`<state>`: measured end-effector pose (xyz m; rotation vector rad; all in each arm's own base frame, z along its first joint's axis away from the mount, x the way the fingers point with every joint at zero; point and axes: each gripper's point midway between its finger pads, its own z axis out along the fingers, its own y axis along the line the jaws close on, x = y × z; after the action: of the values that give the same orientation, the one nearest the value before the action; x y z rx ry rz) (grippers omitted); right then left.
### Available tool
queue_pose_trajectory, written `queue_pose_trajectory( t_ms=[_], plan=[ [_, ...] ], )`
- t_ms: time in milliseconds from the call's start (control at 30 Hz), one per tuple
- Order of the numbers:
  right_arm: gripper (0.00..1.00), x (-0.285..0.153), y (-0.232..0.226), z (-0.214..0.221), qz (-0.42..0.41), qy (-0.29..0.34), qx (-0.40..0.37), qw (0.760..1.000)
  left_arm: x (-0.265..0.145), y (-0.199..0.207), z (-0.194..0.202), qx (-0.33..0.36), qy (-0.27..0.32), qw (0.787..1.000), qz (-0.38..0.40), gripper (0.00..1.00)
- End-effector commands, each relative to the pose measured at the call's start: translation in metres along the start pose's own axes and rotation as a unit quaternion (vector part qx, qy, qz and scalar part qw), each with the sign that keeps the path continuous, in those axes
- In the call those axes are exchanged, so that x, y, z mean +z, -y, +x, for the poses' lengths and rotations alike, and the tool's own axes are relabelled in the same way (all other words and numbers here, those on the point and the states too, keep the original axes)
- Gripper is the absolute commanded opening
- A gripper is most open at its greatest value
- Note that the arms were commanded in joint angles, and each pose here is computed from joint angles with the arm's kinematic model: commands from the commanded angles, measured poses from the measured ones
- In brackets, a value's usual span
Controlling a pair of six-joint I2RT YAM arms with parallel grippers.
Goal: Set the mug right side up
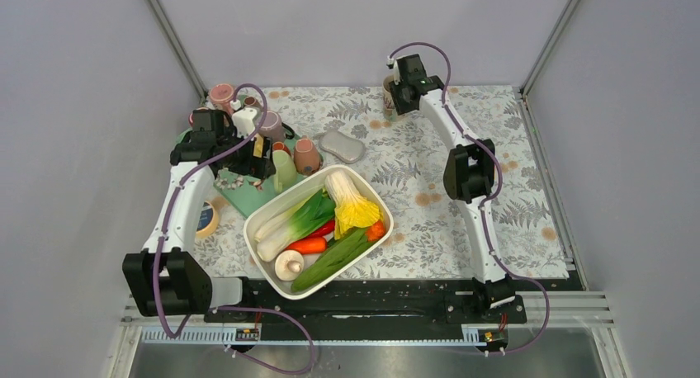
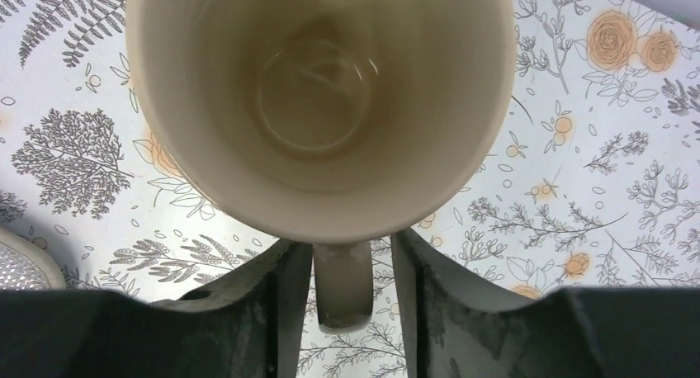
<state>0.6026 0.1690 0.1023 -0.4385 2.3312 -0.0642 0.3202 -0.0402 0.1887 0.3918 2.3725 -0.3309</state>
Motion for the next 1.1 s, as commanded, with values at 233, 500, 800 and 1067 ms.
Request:
queue_pose_trajectory(
  t_ms=[233,500,800,1067],
  plan=[
    [0.88,-0.063,0.016,-0.040,-0.002,0.052,-0.010,0.999,0.011,-0.018,-0.018,0.021,-0.020,0.999,-0.026,0.97],
    [0.99,-0.133,0.027,-0.029,0.009,0.049,-0.006,0.999,0.048,-0.018,0.010,0.023,-0.075,0.996,-0.043,0.78],
    [0.99,-0.196,0.018,0.001,-0.022,0.099,0.023,0.995,0.089,-0.026,0.019,0.002,-0.084,0.995,-0.051,0.62],
    [1.00,-0.220,0.012,0.016,-0.037,0.128,0.039,0.990,0.122,-0.029,0.026,0.020,-0.096,0.993,-0.070,0.43]
  ],
)
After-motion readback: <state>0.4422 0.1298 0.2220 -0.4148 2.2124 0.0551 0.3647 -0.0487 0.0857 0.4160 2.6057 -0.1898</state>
